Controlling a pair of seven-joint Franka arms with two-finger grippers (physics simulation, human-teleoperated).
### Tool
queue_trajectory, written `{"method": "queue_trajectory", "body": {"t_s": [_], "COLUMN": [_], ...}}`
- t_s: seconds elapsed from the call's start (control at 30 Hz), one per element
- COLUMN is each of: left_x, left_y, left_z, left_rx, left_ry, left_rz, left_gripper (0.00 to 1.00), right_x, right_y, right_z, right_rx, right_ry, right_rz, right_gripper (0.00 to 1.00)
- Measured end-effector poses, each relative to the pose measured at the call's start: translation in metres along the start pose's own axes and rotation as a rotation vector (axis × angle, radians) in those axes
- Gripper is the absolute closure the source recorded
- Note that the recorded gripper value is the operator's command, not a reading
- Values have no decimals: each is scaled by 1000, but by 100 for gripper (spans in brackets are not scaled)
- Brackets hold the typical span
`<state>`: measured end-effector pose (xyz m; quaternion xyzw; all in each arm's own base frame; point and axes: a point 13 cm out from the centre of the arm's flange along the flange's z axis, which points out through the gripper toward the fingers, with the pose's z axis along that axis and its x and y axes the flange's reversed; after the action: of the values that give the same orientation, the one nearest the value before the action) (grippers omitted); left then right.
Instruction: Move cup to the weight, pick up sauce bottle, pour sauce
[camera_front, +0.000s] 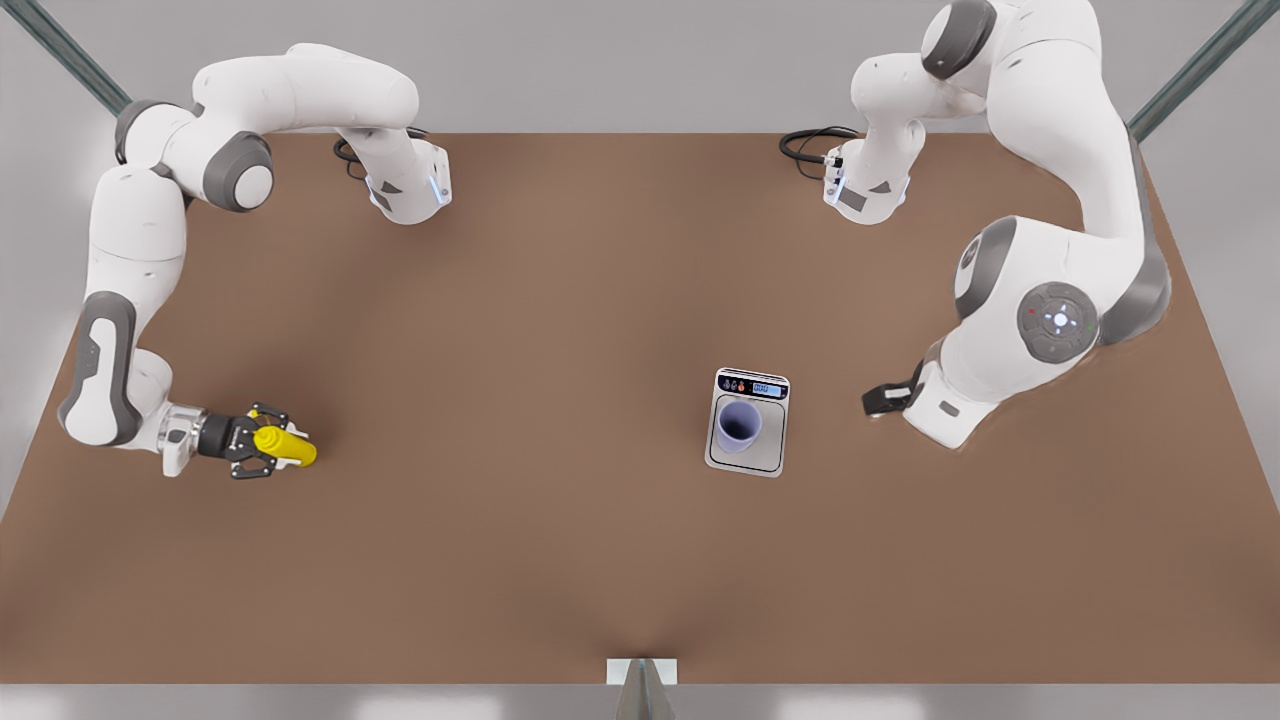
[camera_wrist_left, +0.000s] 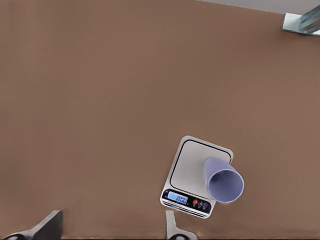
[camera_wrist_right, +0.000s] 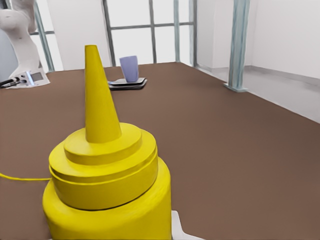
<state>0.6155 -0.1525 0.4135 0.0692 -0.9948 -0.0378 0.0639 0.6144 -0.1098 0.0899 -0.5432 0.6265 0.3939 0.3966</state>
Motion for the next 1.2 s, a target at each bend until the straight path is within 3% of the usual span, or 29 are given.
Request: {"method": "queue_trajectory", "body": {"t_s": [0.1,0.2,0.37,0.53,0.7,0.9,1.2], "left_x": [35,46,62,69,77,82,85], "left_y": [25,35,27,36,37,49,50], "left_z": [1,11,8,7,10,4,9], "left_rx": [-96,-110,-107,-63,-32,-16,-15], "left_ry": [75,142,183,228,271,292,320], "left_rz": [25,55,136,164,203,216,248], "left_gripper": [0,0,0,0,0,0,0], "right_x": [-46,-151,-269,-299,-295,-272,-251], "right_y": [-21,-53,-30,17,42,70,86], "right_z": [19,61,181,281,338,414,522], "right_rx": [-39,-166,-455,-609,-554,-412,-78], "right_ry": [33,180,555,983,1219,1391,1435], "right_rz": [-82,-281,-492,-563,-500,-425,-296], "right_gripper": [47,46,46,46,46,46,46]}}
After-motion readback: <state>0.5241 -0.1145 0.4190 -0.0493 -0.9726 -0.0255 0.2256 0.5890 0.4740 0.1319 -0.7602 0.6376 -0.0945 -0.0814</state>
